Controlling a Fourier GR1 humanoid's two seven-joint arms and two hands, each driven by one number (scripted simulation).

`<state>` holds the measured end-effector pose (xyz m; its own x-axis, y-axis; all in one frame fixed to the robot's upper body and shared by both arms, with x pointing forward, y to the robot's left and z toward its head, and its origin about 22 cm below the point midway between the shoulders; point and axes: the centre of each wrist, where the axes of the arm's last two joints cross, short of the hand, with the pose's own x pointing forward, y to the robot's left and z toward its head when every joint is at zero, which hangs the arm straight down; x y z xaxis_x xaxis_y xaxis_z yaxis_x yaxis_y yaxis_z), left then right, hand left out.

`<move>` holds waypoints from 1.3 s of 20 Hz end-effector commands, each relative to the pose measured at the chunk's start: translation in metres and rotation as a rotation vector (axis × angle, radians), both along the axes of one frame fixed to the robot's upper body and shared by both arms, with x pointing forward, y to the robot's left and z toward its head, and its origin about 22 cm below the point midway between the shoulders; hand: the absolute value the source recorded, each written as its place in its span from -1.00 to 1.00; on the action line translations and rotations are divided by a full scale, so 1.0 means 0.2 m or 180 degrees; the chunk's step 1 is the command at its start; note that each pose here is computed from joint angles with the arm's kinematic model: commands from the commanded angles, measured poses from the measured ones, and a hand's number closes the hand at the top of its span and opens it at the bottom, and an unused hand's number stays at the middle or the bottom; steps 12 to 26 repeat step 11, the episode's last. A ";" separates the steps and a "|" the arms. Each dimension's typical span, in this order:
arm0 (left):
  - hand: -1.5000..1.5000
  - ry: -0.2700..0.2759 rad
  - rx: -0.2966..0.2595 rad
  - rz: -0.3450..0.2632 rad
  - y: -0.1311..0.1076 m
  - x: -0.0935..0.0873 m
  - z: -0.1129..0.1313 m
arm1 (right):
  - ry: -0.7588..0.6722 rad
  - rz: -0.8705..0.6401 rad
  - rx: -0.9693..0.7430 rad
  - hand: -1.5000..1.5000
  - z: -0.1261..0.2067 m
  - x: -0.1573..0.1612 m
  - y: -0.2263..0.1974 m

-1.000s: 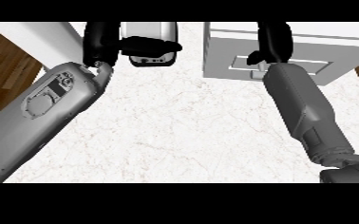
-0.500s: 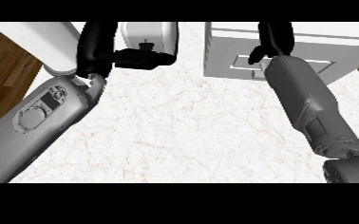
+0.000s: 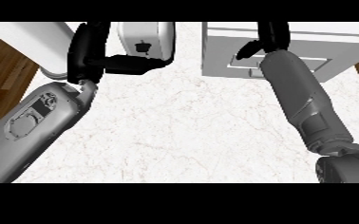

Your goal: Pick up the can, place it into the drawer and close the drawer

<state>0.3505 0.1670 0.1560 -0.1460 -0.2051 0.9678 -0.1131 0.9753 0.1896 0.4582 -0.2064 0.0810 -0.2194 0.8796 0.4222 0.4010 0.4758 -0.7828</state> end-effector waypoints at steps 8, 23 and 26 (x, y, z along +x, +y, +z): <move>-1.00 -0.0026 0.0016 0.0092 0.05 -0.05 -0.11 | -0.0134 0.0397 0.1687 -1.00 0.13 0.04 0.15; -1.00 0.0004 -0.0030 0.0106 0.09 -0.02 -0.05 | -0.0127 0.0395 0.1725 -1.00 0.16 0.05 0.20; -1.00 0.0004 -0.0030 0.0106 0.09 -0.02 -0.05 | -0.0127 0.0395 0.1725 -1.00 0.16 0.05 0.20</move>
